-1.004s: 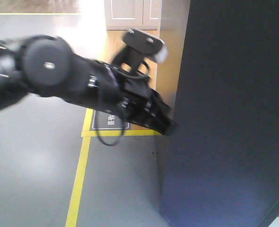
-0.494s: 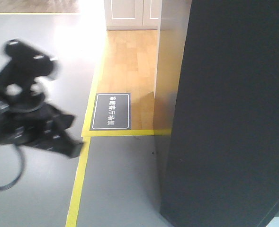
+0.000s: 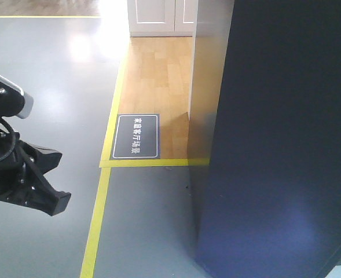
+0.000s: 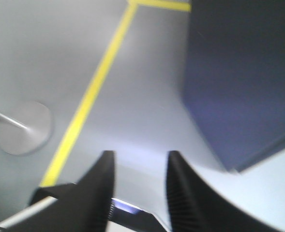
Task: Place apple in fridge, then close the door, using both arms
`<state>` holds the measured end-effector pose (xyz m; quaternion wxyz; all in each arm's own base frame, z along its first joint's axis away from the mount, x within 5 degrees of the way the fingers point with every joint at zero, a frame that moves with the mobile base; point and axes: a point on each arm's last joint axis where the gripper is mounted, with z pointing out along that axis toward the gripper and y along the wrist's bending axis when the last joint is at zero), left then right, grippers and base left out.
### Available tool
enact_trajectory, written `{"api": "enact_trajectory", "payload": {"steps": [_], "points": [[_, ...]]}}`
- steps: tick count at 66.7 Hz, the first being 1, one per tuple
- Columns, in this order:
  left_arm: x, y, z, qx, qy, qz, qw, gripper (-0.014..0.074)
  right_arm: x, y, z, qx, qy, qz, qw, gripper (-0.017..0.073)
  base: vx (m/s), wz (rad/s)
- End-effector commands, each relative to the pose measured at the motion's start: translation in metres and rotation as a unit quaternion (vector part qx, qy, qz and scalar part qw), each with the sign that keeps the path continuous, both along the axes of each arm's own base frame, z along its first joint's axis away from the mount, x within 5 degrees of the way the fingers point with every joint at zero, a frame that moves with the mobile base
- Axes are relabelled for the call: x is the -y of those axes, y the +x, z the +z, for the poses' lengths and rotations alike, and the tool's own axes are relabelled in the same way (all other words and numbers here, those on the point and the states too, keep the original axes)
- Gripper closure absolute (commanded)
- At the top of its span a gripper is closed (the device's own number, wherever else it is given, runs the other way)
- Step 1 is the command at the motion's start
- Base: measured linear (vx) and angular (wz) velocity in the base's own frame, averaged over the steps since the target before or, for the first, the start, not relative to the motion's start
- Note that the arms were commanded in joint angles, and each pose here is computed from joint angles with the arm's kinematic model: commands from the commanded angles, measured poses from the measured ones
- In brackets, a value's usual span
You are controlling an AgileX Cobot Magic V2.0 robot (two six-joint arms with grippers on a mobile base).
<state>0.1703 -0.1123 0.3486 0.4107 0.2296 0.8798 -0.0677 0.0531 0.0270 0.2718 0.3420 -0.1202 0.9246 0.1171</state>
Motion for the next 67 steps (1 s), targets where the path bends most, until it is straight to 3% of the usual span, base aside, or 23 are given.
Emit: {"api": "enact_trajectory", "payload": {"steps": [1, 6, 20, 33, 43, 53, 67], "points": [[0.000, 0.000, 0.015, 0.040, -0.026, -0.004, 0.999, 0.0600, 0.004, 0.017, 0.009, 0.028, -0.020, -0.021, 0.999, 0.0503, 0.00, 0.00], [0.000, 0.000, 0.015, 0.040, -0.026, -0.004, 0.999, 0.0600, 0.006, 0.026, 0.009, 0.031, -0.038, -0.029, 0.998, 0.0577, 0.00, 0.00], [0.000, 0.000, 0.015, 0.040, -0.026, -0.004, 0.999, 0.0600, 0.013, 0.054, 0.016, 0.075, -0.055, -0.082, 0.992, 0.0569, 0.00, 0.00], [0.000, 0.000, 0.015, 0.040, -0.026, -0.004, 0.999, 0.0600, 0.026, 0.078, 0.037, 0.125, -0.086, -0.154, 0.976, 0.0566, 0.00, 0.00], [0.000, 0.000, 0.015, 0.040, -0.026, -0.004, 0.999, 0.0600, 0.033, 0.101, 0.057, 0.157, -0.109, -0.187, 0.964, 0.0566, 0.00, 0.00], [0.000, 0.000, 0.015, 0.041, -0.026, -0.004, 0.999, 0.0600, 0.036, 0.123, 0.068, 0.195, -0.098, -0.200, 0.955, 0.0566, 0.00, 0.00], [0.000, 0.000, 0.015, 0.041, -0.026, -0.004, 0.999, 0.0600, 0.051, 0.151, 0.081, 0.263, -0.076, -0.229, 0.934, 0.0565, 0.00, 0.00]]}}
